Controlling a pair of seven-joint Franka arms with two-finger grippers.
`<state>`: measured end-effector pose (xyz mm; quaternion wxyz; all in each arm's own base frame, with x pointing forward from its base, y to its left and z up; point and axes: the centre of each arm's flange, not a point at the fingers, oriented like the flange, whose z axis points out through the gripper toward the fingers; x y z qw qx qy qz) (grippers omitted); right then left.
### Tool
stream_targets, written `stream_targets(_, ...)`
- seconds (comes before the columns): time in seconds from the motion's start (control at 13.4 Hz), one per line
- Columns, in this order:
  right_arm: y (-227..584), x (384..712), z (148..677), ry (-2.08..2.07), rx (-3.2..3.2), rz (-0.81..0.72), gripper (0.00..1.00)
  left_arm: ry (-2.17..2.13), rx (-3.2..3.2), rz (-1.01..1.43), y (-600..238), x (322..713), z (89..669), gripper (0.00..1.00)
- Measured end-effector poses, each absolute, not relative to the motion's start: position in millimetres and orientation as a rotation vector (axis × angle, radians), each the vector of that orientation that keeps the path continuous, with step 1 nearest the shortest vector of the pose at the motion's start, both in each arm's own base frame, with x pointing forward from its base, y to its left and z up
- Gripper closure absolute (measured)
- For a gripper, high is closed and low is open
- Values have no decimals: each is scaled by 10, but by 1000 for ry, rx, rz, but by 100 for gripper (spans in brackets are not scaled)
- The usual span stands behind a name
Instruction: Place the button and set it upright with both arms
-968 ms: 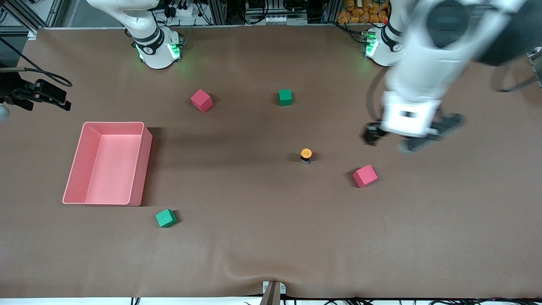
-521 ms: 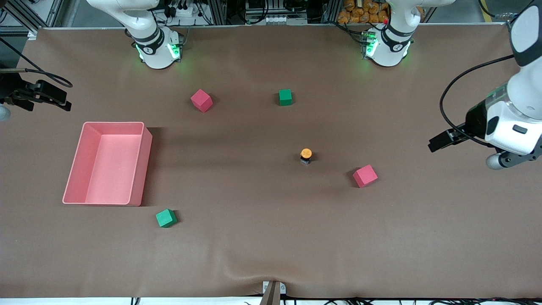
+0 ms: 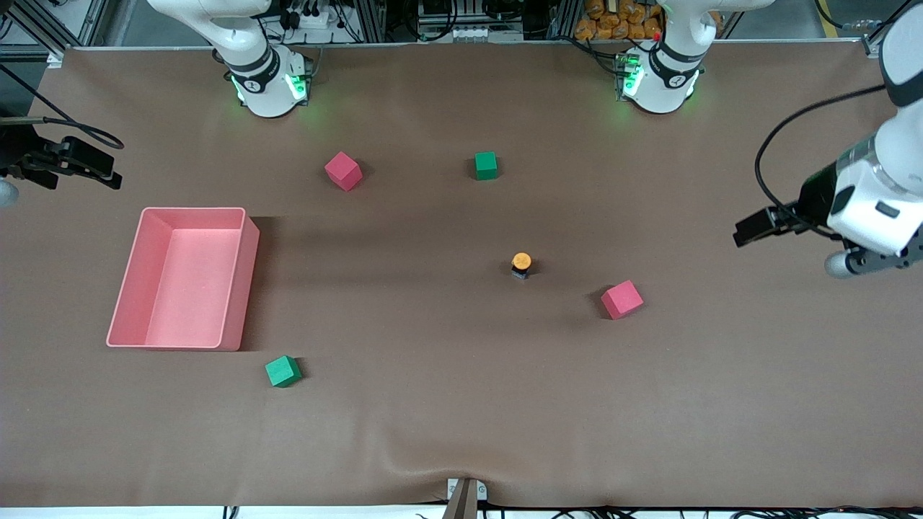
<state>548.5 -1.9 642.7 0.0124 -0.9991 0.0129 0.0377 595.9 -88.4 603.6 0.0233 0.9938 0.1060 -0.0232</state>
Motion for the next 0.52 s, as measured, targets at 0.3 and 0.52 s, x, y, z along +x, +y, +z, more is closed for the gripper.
stream_targets(0.3,-19,5486,6426,40,-3114,118,0,270,3094,-62,-576,5572,6224,0)
stream_targets(0.52,-19,5486,6426,40,-3114,118,0,245,3100,-47,-579,5216,6351,0)
